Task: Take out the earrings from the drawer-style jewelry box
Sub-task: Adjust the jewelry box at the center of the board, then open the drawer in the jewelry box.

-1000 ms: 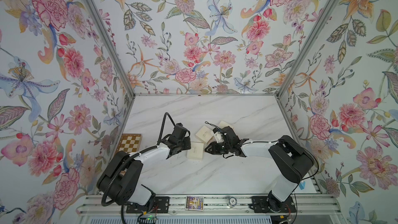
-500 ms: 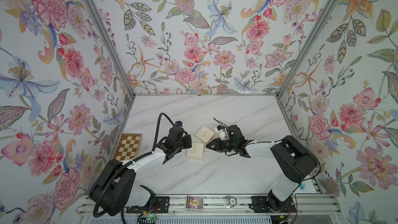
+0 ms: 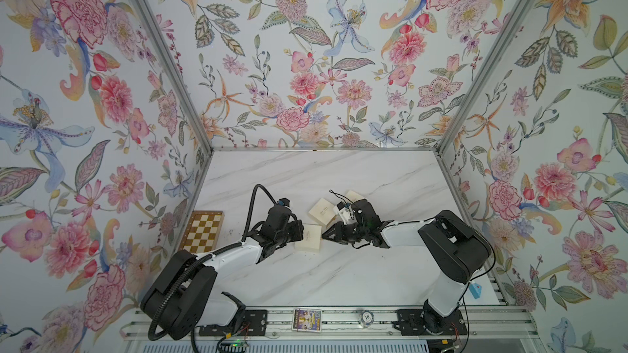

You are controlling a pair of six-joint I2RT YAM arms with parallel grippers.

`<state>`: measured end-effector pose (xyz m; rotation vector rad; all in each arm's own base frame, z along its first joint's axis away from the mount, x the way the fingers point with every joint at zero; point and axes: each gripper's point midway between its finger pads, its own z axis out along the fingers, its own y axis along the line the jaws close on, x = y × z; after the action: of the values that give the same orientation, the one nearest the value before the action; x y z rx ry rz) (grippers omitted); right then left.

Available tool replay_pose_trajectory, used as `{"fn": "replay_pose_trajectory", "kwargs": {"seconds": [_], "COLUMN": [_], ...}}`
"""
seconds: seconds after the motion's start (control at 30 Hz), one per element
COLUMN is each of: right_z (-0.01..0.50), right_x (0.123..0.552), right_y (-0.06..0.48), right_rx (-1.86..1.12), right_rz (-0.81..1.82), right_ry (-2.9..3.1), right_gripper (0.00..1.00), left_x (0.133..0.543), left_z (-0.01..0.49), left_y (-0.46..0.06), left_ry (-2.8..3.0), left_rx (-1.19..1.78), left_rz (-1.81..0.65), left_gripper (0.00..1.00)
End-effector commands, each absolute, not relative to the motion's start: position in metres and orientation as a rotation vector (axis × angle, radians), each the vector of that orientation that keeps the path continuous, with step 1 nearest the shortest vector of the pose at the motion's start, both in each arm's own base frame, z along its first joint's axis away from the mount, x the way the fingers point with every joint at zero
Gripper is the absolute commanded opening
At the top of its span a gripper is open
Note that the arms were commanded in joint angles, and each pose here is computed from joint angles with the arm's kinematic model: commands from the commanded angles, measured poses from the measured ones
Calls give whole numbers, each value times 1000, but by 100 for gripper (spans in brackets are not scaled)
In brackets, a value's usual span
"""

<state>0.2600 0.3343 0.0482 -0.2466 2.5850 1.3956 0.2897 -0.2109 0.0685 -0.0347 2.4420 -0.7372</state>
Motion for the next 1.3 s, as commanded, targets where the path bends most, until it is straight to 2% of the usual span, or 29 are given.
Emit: {"fn": "replay_pose_trajectory", "kwargs": {"seconds": [0.0,0.33,0.6,0.87,1.27], "right_z": [46,41,38,36,33], "right_x": [260,260,260,261,261], "right_y": [338,337,337,338,341], "right_rx": [-279,-267,-264,-263,-262], "right_rz": [1403,1391,1392,1396,1418], "right_ry": [2593,2610,2618,2619,2626], "right_gripper": [25,24,25,29,26], "left_x": [290,287,283,281,279], "left_z": [69,76,59,43,39], "left_y": [-218,-228,-228,-231,-228], "left_ry": [2448,2430,2485,2535,2551], "left_rx": [-2,5,9,4,-7], "left_rz": [-744,-812,-802,-788,-778], "left_gripper": [0,0,0,0,0]}}
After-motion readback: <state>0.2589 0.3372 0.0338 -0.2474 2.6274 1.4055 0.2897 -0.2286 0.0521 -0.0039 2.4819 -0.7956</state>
